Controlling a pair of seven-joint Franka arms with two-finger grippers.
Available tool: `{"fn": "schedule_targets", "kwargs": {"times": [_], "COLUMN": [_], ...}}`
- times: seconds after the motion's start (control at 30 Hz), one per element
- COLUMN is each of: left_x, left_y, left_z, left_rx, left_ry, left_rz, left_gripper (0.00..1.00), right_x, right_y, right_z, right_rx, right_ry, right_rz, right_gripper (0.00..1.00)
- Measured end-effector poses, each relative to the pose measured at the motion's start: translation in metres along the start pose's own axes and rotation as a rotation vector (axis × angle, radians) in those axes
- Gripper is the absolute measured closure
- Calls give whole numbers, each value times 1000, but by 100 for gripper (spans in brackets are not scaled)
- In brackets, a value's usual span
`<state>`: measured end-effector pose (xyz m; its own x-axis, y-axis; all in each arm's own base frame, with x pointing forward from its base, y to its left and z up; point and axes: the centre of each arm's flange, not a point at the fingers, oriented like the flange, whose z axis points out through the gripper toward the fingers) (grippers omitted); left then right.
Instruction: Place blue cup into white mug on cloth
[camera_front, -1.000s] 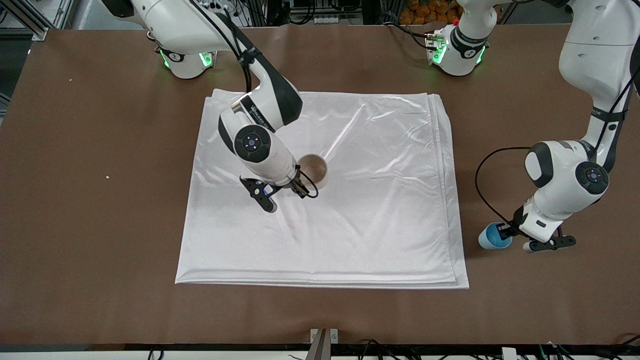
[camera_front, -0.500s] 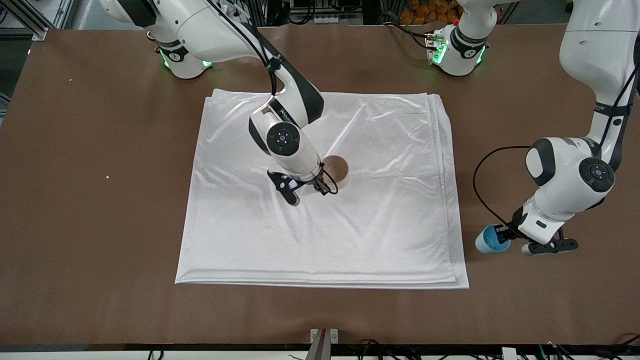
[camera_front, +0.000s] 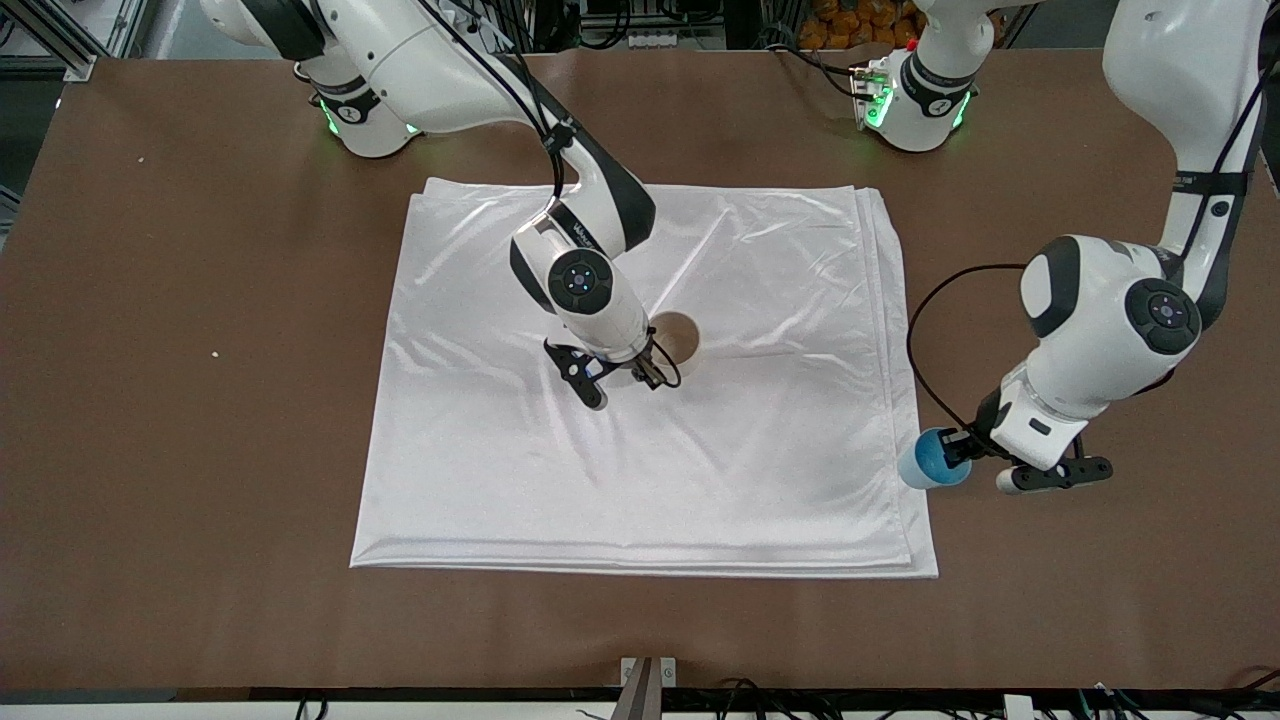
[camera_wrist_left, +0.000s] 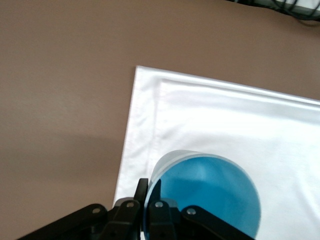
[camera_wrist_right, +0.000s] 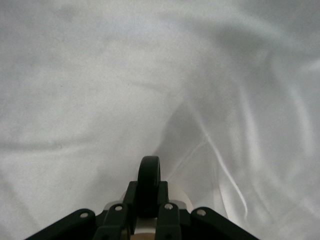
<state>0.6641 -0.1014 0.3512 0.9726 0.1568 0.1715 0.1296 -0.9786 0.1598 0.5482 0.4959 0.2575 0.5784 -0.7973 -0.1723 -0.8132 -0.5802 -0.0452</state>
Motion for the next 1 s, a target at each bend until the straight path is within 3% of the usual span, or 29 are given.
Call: {"fn": "schedule_targets", "kwargs": {"times": [0.27,0.63,0.8,1.0], "left_x": [-10,-20,-36,-66], "left_y": [31,59,93,146], "left_z": [-8,-11,-13,-19], "left_rx": [-23,-33,-40,-40], "left_ry": [-8,-13,-24,-50], "left_rz": [6,21,6,-30], "left_gripper": [96,96,96,96], "right_x": [0,3,12,36], "right_y": [1,1,5,13], "right_z": [18,16,12,7], "right_rx": [-5,-6,-66,-158], "right_ry": [10,36,84,132], "right_rz": [9,-4,-27,-65], "right_gripper": [78,27,5,0]}}
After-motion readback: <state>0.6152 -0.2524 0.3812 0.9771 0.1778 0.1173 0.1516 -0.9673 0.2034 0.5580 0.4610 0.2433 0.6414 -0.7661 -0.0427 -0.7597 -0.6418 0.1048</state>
